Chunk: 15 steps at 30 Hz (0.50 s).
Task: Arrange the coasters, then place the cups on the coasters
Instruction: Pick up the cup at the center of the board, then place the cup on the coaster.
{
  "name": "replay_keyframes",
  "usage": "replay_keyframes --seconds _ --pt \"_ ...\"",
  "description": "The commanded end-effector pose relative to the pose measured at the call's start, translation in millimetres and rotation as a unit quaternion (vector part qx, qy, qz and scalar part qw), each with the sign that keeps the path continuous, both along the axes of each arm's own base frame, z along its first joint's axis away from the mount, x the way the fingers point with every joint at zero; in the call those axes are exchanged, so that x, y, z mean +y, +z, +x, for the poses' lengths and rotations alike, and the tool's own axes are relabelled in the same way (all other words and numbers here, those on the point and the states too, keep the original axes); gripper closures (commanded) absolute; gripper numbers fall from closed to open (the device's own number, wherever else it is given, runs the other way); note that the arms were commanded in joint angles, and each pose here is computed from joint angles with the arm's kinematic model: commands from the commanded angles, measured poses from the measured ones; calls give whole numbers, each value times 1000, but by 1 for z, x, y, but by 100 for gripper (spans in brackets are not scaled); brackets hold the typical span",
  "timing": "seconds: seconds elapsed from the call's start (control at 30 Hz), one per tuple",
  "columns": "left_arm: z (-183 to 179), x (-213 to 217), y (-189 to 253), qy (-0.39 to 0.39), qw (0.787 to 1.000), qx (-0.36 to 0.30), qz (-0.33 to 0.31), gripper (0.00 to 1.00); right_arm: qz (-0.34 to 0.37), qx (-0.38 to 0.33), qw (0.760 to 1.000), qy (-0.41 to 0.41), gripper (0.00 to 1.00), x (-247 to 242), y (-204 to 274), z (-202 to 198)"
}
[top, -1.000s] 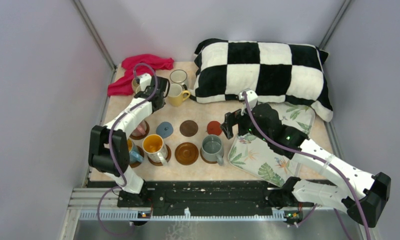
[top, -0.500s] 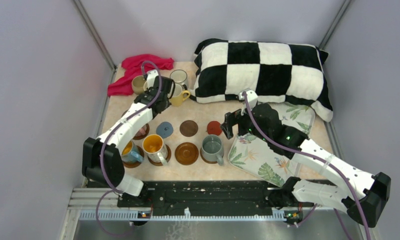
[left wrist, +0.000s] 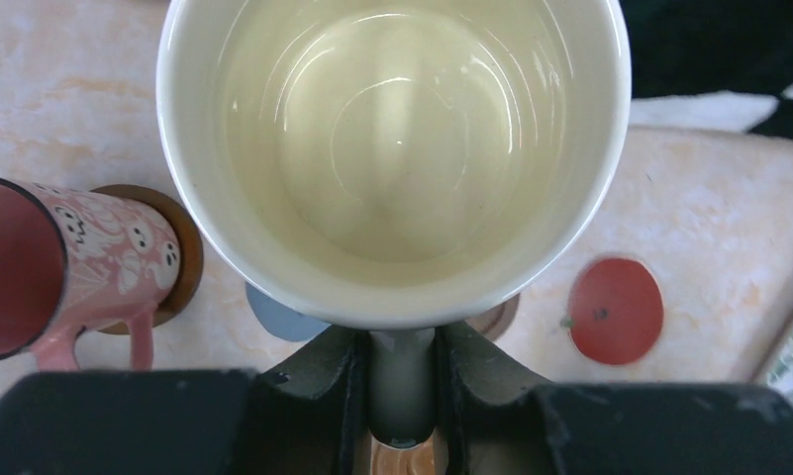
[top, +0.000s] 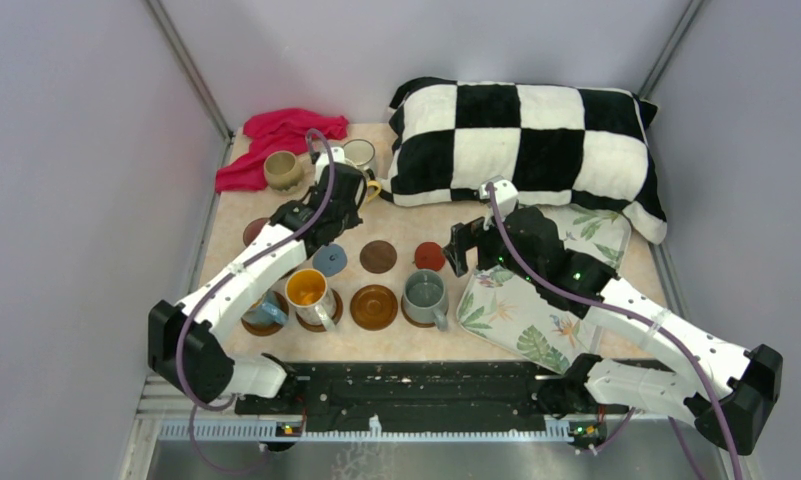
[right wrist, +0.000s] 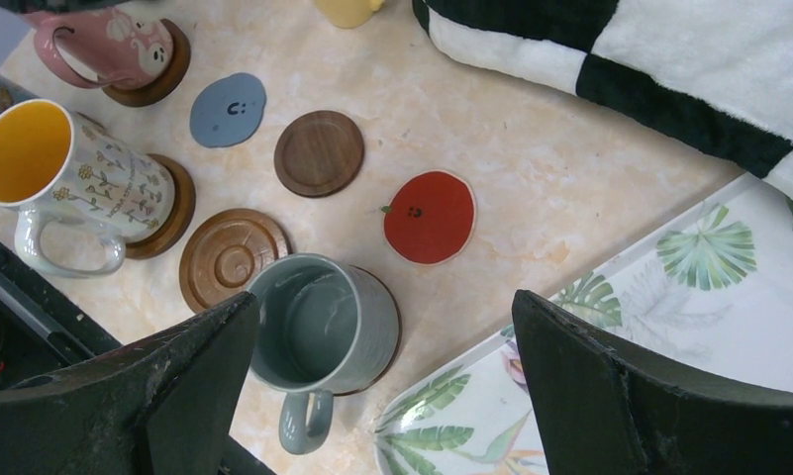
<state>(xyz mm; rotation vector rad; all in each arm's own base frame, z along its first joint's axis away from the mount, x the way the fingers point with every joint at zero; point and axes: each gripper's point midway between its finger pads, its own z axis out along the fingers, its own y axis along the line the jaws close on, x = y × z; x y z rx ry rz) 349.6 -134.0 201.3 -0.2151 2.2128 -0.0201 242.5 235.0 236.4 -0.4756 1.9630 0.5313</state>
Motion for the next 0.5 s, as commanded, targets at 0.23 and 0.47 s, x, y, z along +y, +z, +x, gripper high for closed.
replay_keyframes --seconds 0.23,0.47 --pt "-55 -43 18 -91 995 -32 -37 100 15 -30 999 -27 1 -4 19 12" --pt "-91 -50 -8 -112 993 3 -33 100 13 -31 999 -34 1 -6 19 14"
